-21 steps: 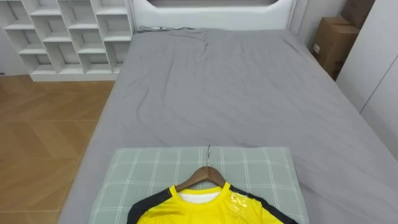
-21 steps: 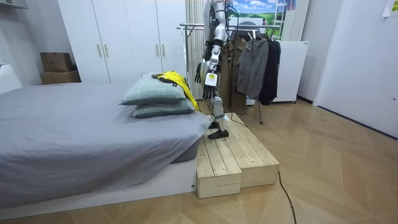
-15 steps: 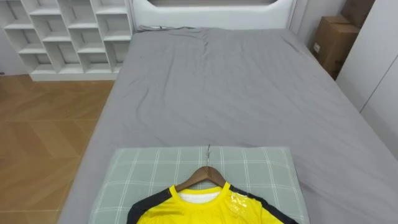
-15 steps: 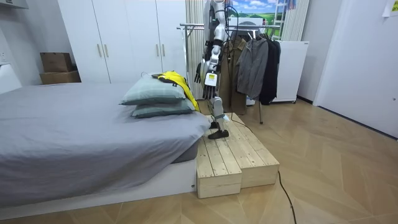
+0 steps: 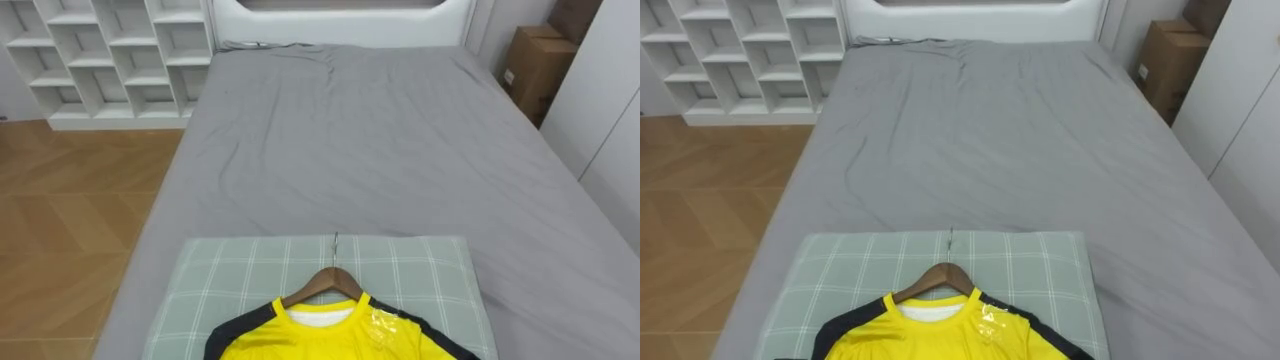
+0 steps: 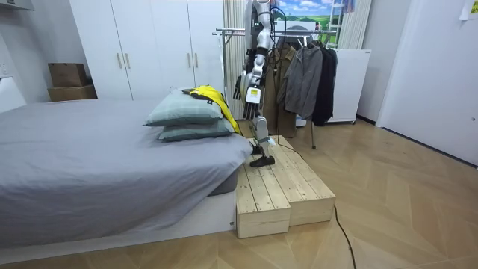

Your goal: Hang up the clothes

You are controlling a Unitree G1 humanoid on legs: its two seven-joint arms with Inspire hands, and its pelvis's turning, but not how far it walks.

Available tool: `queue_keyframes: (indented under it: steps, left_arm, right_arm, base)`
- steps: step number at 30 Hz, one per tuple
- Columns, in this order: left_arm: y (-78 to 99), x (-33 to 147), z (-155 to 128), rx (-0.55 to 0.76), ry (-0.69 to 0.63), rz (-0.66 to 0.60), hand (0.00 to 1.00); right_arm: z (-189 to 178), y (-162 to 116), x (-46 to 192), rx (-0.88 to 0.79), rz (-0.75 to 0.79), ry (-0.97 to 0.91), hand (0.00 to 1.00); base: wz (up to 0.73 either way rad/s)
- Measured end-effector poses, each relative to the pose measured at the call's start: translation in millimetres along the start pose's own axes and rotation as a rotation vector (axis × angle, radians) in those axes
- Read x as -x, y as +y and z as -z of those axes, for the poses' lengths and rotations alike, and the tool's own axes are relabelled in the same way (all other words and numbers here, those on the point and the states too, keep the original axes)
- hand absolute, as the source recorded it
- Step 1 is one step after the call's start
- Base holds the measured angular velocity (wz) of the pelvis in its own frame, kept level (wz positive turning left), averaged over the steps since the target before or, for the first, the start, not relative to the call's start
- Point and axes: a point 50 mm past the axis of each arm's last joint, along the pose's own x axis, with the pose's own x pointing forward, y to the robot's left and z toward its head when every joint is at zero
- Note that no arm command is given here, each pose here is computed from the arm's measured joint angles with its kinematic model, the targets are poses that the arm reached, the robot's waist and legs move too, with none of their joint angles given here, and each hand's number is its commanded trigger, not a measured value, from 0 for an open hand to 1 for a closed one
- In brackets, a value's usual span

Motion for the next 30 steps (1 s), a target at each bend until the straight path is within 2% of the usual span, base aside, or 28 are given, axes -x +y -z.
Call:
queue_keyframes:
  steps: [9, 23, 30]
  left_arm:
    - [0.0, 0.0, -0.2, -0.001, -0.001, 0.001, 0.00]
    - [-0.3, 0.0, -3.0, -0.018, -0.032, 0.003, 0.00]
    - [-1.0, 0.2, -5.3, -0.022, -0.055, 0.005, 0.00]
  right_arm:
    - [-1.0, -0.1, -0.1, 0.024, 0.003, -0.002, 0.00]
    - [-14.1, 1.7, -1.1, 0.188, 0.031, -0.062, 0.00]
    - [-15.7, 2.7, -0.8, 0.141, 0.020, -0.091, 0.00]
  base:
    - [0.00]
    - [-0.04]
    - [0.00]
